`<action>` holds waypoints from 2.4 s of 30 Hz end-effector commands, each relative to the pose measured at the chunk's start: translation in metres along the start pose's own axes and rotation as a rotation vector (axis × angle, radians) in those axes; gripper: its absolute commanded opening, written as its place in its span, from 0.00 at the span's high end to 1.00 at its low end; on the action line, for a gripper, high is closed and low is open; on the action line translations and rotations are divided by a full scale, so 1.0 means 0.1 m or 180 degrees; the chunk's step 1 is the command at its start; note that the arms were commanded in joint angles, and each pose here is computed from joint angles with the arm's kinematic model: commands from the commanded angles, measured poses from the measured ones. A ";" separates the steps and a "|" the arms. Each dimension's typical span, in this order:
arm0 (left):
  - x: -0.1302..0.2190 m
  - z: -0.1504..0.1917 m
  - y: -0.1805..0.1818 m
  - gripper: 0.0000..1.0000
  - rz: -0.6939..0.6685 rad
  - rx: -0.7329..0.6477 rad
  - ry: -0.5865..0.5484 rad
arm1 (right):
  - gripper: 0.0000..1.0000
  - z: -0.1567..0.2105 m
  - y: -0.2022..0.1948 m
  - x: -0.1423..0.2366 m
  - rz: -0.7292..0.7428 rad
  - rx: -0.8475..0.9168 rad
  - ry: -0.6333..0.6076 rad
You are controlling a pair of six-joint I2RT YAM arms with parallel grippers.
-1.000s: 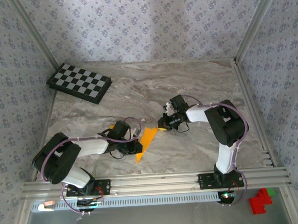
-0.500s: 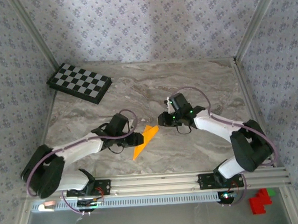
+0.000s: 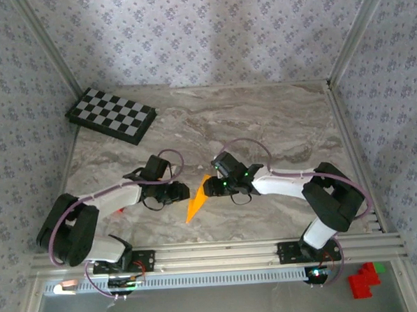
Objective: Fold a paper plane with a square sheet of paper (pick it up from the middle)
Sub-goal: Rotate a paper plane at the center of the table, then turn over the paper plane at the top-center of the table.
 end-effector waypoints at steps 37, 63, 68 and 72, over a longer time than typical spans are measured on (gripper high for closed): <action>0.21 0.06 0.16 0.64 -0.0287 0.0067 -0.0347 | 0.53 0.22 0.03 -0.03 0.1089 -0.0686 -0.0664; -0.27 -0.40 -0.66 0.60 0.0305 -0.0598 -0.0059 | 0.56 0.30 -0.38 0.00 -0.0033 -0.1102 -0.0707; -0.42 -0.48 -0.67 0.63 0.0312 -0.0553 0.0012 | 0.57 0.31 -0.45 0.00 -0.0035 -0.1145 -0.0713; -0.52 -0.53 -0.70 0.71 0.0357 -0.0528 0.0065 | 0.57 0.31 -0.48 0.00 -0.0038 -0.1152 -0.0713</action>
Point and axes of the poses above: each hand's point on the last joint's axis, 136 mm out from that joint toward the fingers, its own x axis back along the fingers, its own y axis along the line the jaws close on, z = x × y, the point moved 9 cm from there along x, back along the fingers, and after that the axes turned 12 degrees about -x, right-handed, at the moved point
